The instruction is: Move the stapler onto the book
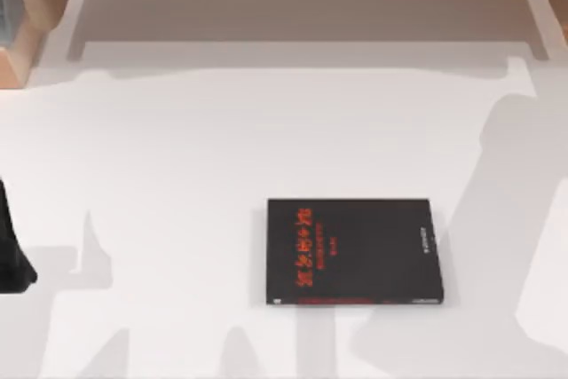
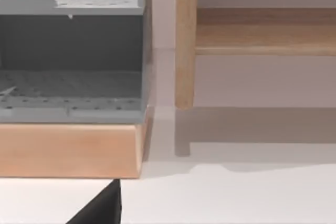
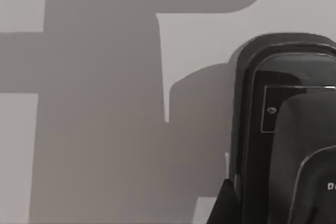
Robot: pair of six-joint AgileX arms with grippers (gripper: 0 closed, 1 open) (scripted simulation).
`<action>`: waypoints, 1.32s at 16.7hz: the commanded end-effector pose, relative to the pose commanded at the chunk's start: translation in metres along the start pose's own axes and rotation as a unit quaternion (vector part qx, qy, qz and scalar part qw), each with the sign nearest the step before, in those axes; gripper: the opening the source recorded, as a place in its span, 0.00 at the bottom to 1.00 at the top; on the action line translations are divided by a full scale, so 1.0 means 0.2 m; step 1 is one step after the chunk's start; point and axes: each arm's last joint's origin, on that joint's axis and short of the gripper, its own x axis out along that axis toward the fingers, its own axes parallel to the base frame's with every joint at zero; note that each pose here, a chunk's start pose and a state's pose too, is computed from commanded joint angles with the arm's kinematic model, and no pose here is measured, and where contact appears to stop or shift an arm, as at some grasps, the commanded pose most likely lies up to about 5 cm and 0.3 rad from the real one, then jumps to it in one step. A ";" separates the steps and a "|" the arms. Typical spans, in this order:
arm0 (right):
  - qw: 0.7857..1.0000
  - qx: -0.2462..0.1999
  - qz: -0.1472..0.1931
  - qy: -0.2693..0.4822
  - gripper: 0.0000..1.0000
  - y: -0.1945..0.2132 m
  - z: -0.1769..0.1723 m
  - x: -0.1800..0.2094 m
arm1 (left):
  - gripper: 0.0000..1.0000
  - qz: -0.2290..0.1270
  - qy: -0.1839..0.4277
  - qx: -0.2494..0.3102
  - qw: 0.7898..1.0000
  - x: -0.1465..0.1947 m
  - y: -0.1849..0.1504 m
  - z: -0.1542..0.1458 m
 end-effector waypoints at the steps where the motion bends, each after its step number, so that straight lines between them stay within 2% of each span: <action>1: 1.000 0.000 0.000 0.000 0.00 0.00 0.00 0.00 | 1.00 0.000 0.000 0.000 1.000 0.00 0.00 0.00; 6: 1.000 0.014 -0.001 -0.009 0.00 -0.03 -0.02 -0.10 | 1.00 0.000 0.000 0.000 1.000 0.00 0.00 0.00; 12: 0.996 0.065 -0.004 -0.064 0.00 0.02 -0.11 -0.48 | 1.00 0.000 0.000 0.000 1.000 0.00 0.00 0.00; 17: 0.990 0.091 0.006 -0.106 0.00 0.30 -0.24 -0.77 | 1.00 0.000 0.000 0.000 1.000 0.00 0.00 0.00; 22: 0.992 0.086 0.019 -0.088 0.00 0.72 -0.44 -0.81 | 1.00 0.000 0.000 0.000 1.000 0.00 0.00 0.00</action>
